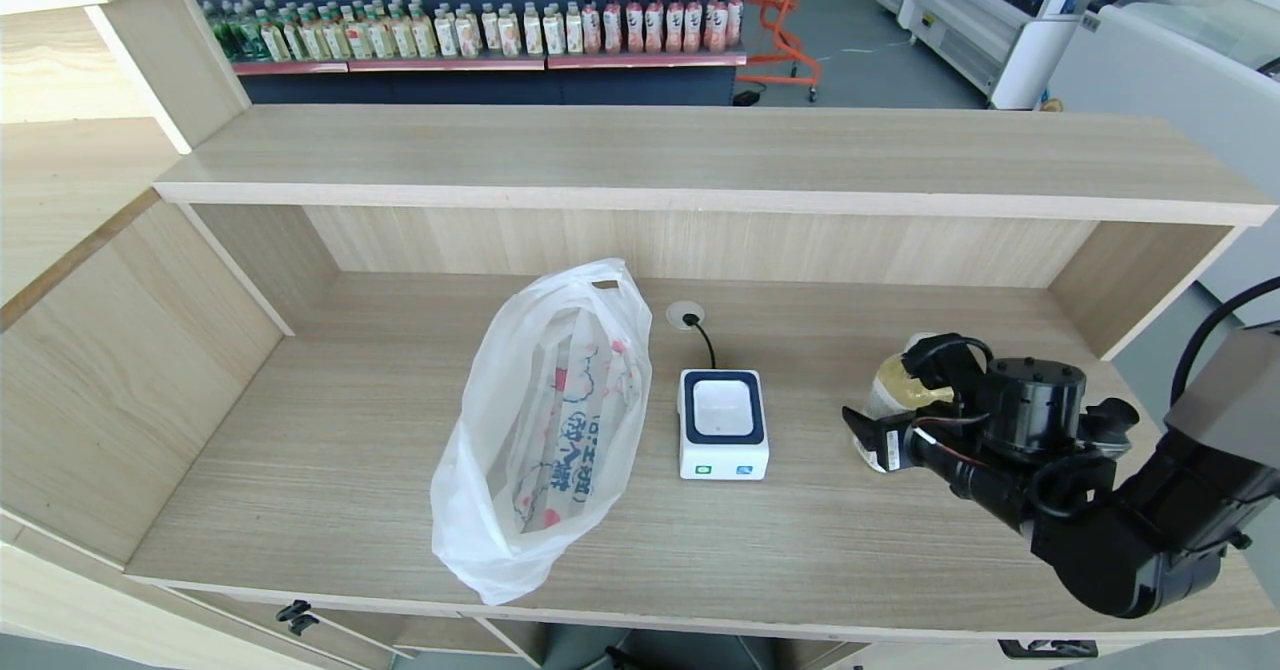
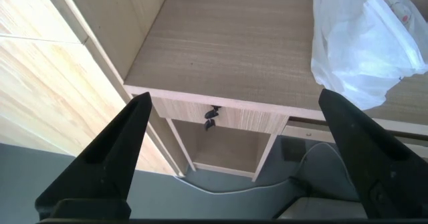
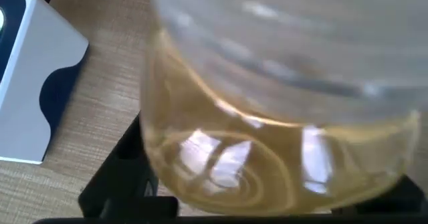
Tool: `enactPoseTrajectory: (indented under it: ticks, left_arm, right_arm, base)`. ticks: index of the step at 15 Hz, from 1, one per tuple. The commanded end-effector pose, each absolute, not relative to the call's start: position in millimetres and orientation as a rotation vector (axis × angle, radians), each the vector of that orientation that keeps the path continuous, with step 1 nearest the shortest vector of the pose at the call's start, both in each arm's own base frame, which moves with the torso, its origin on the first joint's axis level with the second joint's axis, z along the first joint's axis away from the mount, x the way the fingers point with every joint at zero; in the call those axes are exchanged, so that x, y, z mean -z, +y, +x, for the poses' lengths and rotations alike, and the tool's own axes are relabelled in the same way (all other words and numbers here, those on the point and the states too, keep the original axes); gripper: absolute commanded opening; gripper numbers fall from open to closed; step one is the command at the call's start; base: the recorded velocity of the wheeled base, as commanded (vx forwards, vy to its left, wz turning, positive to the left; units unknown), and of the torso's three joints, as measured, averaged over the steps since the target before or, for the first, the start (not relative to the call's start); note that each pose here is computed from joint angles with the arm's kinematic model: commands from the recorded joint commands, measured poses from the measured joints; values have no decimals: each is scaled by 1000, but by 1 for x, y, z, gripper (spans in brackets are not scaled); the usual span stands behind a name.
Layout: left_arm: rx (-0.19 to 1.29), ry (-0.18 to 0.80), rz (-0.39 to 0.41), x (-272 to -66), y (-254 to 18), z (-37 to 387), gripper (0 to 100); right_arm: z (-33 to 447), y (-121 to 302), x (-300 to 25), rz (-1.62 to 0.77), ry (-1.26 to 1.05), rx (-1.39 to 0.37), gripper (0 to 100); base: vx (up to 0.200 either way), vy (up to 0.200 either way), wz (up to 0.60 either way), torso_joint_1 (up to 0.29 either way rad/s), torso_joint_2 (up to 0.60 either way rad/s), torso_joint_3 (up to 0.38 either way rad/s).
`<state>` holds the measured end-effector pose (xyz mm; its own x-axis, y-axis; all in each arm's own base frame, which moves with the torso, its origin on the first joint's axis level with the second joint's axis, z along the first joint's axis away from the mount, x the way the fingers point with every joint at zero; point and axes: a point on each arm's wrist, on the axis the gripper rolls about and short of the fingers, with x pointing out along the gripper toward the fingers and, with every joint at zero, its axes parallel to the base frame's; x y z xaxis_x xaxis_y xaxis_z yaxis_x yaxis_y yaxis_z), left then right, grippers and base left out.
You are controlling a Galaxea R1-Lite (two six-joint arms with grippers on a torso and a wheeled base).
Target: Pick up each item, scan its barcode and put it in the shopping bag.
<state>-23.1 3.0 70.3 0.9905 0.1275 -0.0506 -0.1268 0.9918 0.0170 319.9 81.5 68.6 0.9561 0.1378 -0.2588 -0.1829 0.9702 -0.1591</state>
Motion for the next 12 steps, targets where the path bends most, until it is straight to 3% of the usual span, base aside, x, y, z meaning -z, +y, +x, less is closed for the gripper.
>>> enactPoseTrajectory:
  ticks: [1,8,12]
  left_arm:
    - [-127,51,14,-70,3,-23,100]
    - [-129,51,14,-70,3,-23,100]
    - [-127,51,14,-70,3,-23,100]
  right_arm:
    - [326,83,-74,-183,217,-163,0]
    - [320,81,-82,-204,202,-169,0]
    - [291,59,-162,-59,151,-241,0]
  base:
    - [0,0,0,0,0,0]
    - [0,0,0,0,0,0]
    - [0,0,0,0,0,0]
